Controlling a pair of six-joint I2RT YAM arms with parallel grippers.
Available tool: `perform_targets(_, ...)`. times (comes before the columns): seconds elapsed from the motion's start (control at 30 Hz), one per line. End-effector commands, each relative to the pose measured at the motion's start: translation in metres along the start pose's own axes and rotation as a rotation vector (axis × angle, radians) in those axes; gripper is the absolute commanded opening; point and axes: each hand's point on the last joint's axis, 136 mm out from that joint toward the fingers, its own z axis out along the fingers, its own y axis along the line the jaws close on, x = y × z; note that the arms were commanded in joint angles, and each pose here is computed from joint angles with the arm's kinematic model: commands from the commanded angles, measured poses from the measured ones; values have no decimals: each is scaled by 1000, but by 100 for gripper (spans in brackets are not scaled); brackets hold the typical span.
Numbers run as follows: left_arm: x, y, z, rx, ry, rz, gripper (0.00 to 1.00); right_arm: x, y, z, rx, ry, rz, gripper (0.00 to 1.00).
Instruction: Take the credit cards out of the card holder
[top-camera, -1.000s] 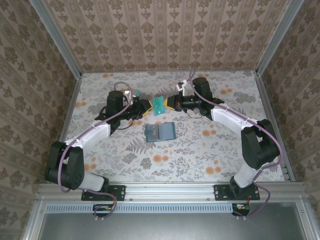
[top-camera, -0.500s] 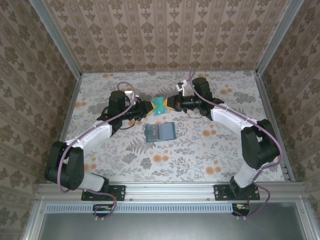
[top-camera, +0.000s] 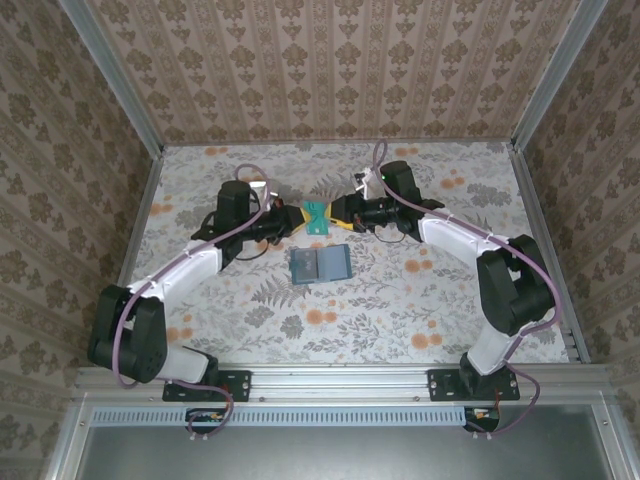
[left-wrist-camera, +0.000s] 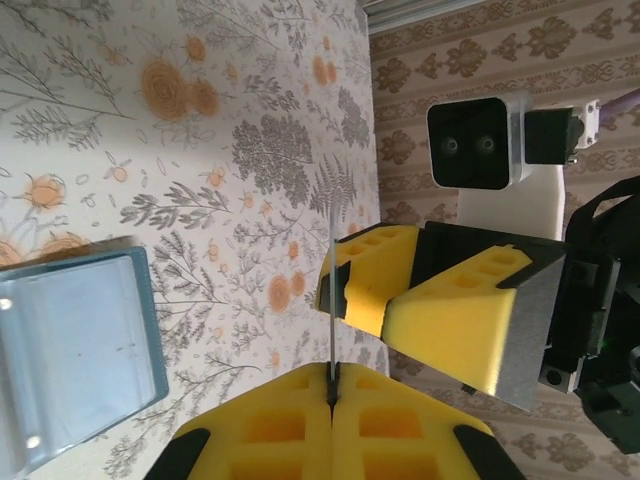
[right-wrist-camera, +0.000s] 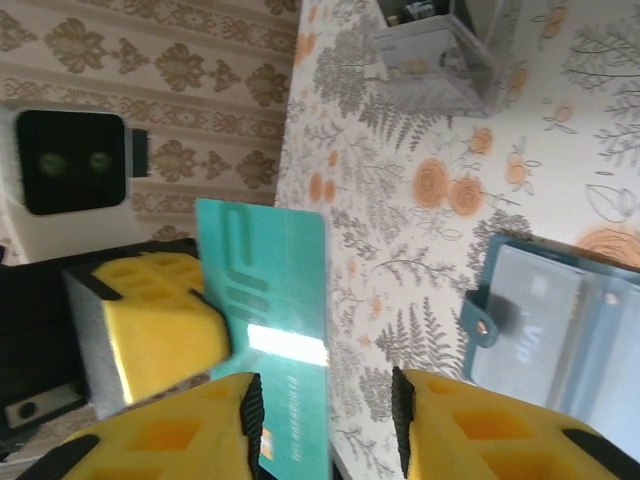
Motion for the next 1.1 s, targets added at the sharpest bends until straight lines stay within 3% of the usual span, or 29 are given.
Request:
perform_targets(0.0, -7, -8, -18, -81, -11, 115, 0, -4, 3, -17, 63, -47, -64, 48)
perform_targets(0.3, -36, 22, -58, -491, -72, 478, 0, -8, 12, -48, 156, -149, -181, 66)
perform_targets(0.33, -42, 22, -62, -523, -83, 527, 0, -8, 13, -51, 161, -157, -190, 77)
perform_targets(0.37, -49, 23, -67, -565, -97, 583, 0, -9, 14, -55, 172, -171, -194, 99)
perform_targets(0.67, -81, 20, -83, -691, -128, 1185, 0, -5, 10, -81, 272, -209, -271, 100)
perform_targets(0.73, -93, 23, -87, -704, -126, 1230, 0, -6, 18, -96, 290, -255, -313, 100)
perform_targets(1.07, -133, 44, -76, -698, 152, 1532, 0, -5, 40, -133, 264, -441, -548, 100)
